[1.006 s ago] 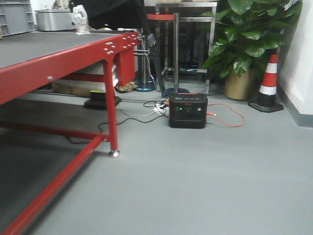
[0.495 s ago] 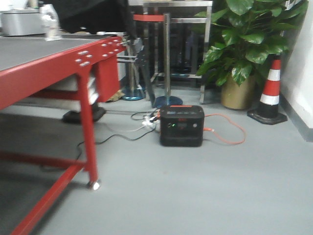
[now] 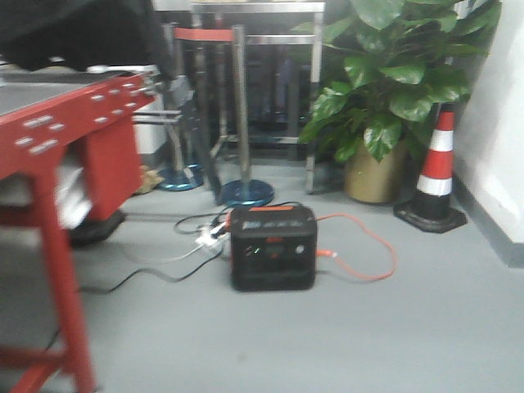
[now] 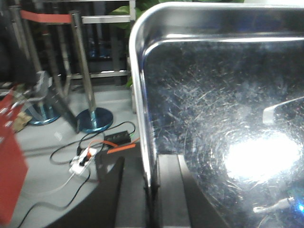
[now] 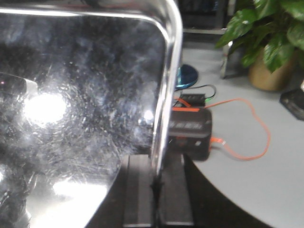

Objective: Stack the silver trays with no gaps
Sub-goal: 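Hold the tray with both grippers while driving to another rack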

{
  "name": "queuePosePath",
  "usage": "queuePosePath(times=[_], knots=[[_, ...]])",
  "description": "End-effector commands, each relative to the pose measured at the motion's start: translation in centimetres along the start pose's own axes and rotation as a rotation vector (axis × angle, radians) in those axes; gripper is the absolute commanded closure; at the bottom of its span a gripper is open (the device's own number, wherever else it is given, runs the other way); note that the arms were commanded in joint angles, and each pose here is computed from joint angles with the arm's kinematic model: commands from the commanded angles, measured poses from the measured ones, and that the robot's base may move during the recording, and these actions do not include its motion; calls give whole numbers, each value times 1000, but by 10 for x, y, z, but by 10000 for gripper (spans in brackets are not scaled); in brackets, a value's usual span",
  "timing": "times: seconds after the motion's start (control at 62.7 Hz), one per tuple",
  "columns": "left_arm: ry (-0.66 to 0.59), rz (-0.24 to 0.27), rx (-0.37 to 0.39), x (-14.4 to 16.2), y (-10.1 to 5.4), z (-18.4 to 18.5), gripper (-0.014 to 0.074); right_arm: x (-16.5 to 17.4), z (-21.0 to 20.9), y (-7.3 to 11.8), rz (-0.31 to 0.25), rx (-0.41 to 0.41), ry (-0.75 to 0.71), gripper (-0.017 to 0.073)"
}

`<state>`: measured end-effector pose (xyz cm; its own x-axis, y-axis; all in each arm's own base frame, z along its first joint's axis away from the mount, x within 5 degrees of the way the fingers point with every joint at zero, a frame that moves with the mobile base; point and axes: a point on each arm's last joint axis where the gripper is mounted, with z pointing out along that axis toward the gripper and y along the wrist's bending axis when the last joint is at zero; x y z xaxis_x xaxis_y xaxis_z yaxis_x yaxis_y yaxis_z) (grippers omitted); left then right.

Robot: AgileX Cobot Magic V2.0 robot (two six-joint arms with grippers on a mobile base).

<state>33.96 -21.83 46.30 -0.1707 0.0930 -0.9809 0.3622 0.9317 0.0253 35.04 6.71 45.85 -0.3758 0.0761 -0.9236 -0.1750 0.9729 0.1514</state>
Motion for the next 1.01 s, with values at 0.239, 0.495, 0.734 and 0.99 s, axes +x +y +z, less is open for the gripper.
queuePosePath(times=[0.239, 0.495, 0.734, 0.99], knots=[[-66, 11, 32, -10, -4, -5, 612, -10, -5, 4, -15, -16, -79, 638], [-69, 11, 28, -10, -2, -5, 612, -11, -4, 4, -15, -17, -90, 638], [-69, 11, 28, -10, -2, -5, 612, -11, -4, 4, -15, -17, -90, 638], [-69, 11, 28, -10, -2, -5, 612, -11, -4, 4, -15, -17, -93, 638]])
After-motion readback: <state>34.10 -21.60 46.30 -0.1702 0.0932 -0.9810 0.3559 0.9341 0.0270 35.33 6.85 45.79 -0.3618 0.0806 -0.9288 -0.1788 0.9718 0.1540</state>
